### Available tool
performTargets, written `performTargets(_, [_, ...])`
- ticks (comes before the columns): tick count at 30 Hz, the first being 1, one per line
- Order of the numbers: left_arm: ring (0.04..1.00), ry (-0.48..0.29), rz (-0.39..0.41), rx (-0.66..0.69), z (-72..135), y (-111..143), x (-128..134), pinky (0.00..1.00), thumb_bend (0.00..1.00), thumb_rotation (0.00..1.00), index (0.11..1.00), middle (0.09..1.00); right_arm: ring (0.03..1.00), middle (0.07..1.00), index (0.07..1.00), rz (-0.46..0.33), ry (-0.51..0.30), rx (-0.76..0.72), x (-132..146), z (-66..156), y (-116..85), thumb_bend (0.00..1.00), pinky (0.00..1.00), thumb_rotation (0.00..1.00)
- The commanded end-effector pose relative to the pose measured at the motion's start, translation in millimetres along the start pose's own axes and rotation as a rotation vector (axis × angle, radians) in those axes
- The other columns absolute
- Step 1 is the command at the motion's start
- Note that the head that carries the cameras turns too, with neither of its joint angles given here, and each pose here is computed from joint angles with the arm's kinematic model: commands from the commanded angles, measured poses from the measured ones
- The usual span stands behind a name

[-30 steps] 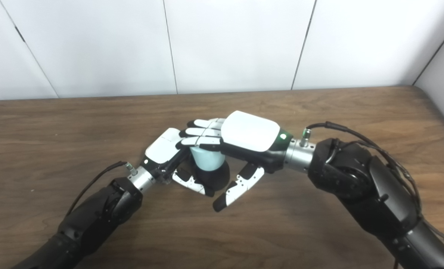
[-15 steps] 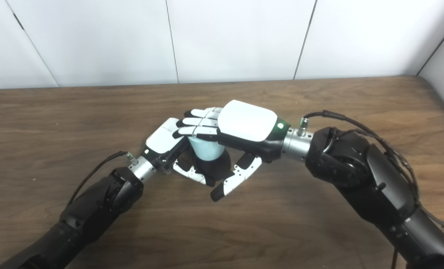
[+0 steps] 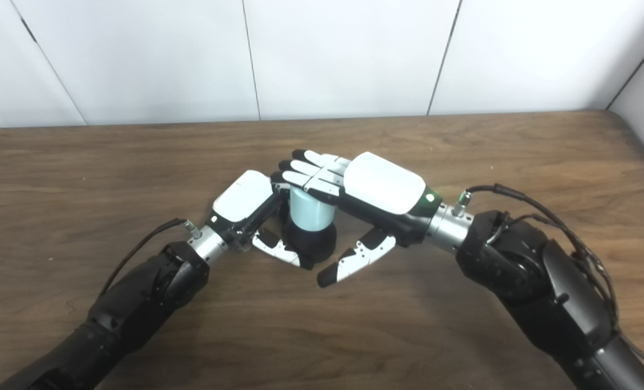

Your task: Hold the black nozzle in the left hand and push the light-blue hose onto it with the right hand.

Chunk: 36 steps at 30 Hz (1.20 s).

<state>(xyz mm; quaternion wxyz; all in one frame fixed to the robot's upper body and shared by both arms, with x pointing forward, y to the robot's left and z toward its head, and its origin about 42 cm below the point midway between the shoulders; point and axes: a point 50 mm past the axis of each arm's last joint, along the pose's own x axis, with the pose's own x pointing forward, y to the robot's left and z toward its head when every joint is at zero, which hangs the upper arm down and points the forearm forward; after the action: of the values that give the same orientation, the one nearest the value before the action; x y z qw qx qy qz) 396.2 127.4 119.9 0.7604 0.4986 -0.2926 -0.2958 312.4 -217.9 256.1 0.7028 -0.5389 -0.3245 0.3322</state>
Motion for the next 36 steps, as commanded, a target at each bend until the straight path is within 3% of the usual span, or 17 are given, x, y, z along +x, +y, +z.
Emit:
performTargets(1, [0.392, 0.082, -0.266, -0.015, -5.0, -55.5, -43.2, 0.34, 0.52, 0.0, 0.52, 0.435, 0.983, 0.987, 0.961, 0.11, 0.015, 0.023, -5.2, -0.3, 21.3, 0.71, 0.93, 0.95])
performTargets(10, [0.395, 0.08, -0.272, -0.015, -3.2, -55.2, -40.3, 0.33, 0.52, 0.0, 0.517, 0.437, 0.989, 0.985, 0.965, 0.115, -0.025, 0.015, 3.2, 5.1, 15.1, 0.72, 0.95, 0.96])
performTargets(13, [0.396, 0.079, -0.265, -0.015, -2.9, -55.5, -40.2, 0.33, 0.52, 0.0, 0.515, 0.437, 0.942, 0.928, 0.89, 0.138, -0.063, 0.008, 4.1, 7.6, 18.1, 0.74, 0.88, 0.94])
performTargets(18, [0.408, 0.084, -0.265, -0.02, -2.8, -56.1, -40.7, 0.35, 0.52, 0.0, 0.512, 0.441, 0.916, 0.89, 0.838, 0.198, -0.094, -0.045, 5.4, 10.8, 20.6, 0.77, 0.87, 0.91])
performTargets(36, [0.39, 0.075, -0.259, -0.018, -3.5, -55.4, -40.1, 0.33, 0.52, 0.0, 0.517, 0.436, 0.905, 0.885, 0.844, 0.245, -0.051, -0.036, 8.8, 4.7, 16.9, 0.76, 0.85, 0.92])
